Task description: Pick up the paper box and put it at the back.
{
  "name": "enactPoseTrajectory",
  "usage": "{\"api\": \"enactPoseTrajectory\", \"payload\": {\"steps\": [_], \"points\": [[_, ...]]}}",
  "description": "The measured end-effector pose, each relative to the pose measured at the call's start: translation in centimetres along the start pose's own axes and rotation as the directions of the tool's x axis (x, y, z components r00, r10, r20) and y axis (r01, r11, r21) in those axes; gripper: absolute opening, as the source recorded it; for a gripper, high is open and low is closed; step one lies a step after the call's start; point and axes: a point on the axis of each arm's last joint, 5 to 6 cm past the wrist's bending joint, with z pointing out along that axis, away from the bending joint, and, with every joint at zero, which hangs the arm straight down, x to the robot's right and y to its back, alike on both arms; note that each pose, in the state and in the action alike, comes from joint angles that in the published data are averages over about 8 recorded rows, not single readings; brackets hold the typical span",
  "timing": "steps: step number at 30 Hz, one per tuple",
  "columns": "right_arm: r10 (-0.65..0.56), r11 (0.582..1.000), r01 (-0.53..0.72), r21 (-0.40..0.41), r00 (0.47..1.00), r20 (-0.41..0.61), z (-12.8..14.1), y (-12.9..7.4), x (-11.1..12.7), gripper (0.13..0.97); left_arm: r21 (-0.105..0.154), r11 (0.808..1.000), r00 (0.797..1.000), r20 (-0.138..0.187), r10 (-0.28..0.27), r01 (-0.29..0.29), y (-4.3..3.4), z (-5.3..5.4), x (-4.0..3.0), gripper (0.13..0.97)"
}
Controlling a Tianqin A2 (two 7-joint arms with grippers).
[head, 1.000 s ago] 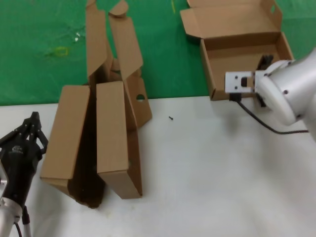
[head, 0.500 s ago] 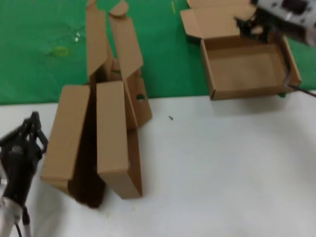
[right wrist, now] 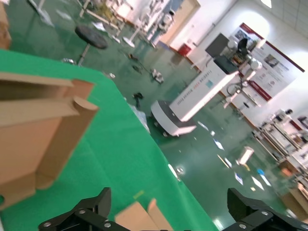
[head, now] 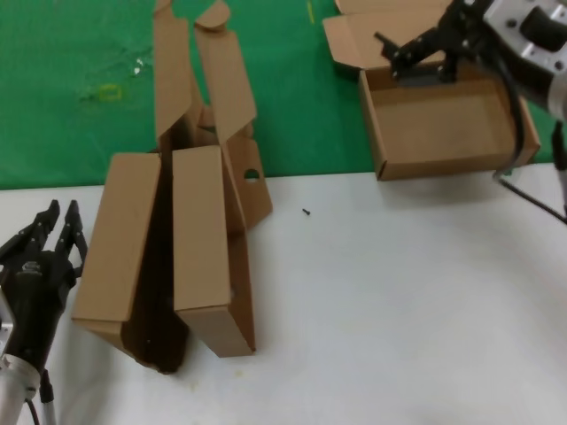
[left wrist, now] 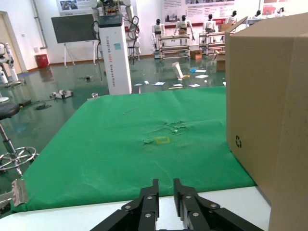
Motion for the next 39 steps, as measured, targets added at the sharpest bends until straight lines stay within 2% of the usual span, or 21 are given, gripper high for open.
{"api": "enactPoseTrajectory", "payload": {"steps": [5, 7, 14, 19, 22, 23, 31, 35, 39], "points": [[0.030, 0.998, -0.031, 0.053, 0.999, 0.026, 0.5, 1.0, -1.2, 0.846, 0.000, 1.000, 1.000, 0.000, 0.000, 0.000, 0.00, 0.0, 0.00, 0.188], [0.045, 0.996, -0.047, 0.074, 0.998, 0.034, 0.7, 1.4, -1.7, 0.883, 0.000, 1.000, 1.000, 0.000, 0.000, 0.000, 0.00, 0.0, 0.00, 0.218], [0.107, 0.984, -0.114, 0.138, 0.993, 0.054, 1.1, 2.9, -3.6, 0.910, 0.000, 1.000, 1.000, -0.001, 0.000, 0.000, 0.00, 0.0, 0.00, 0.306], [0.160, 0.970, -0.168, 0.174, 0.985, 0.059, 1.3, 4.0, -4.9, 0.956, 0.000, 1.000, 1.000, -0.001, -0.001, 0.001, 0.00, 0.0, 0.00, 0.424], [0.195, 0.960, -0.203, 0.191, 0.979, 0.058, 1.4, 4.8, -5.7, 0.958, 0.000, 1.000, 1.000, -0.001, -0.001, 0.001, 0.00, 0.0, 0.00, 0.495], [0.207, 0.957, -0.215, 0.196, 0.977, 0.058, 1.4, 5.0, -6.0, 0.960, 0.000, 1.000, 1.000, -0.001, -0.001, 0.001, 0.00, 0.0, 0.00, 0.495], [0.310, 0.924, -0.311, 0.222, 0.950, 0.040, 1.3, 7.0, -8.2, 0.966, 0.000, 1.000, 1.000, -0.002, -0.001, 0.001, 0.01, 0.0, 0.00, 0.716], [0.364, 0.905, -0.360, 0.226, 0.931, 0.024, 1.2, 8.1, -9.3, 0.966, 0.000, 1.000, 1.000, -0.002, -0.002, 0.002, 0.01, 0.0, 0.00, 0.716], [0.418, 0.885, -0.408, 0.225, 0.908, 0.002, 0.9, 9.2, -10.4, 0.966, 0.000, 1.000, 1.000, -0.002, -0.002, 0.002, 0.01, 0.0, 0.00, 0.793]]}}
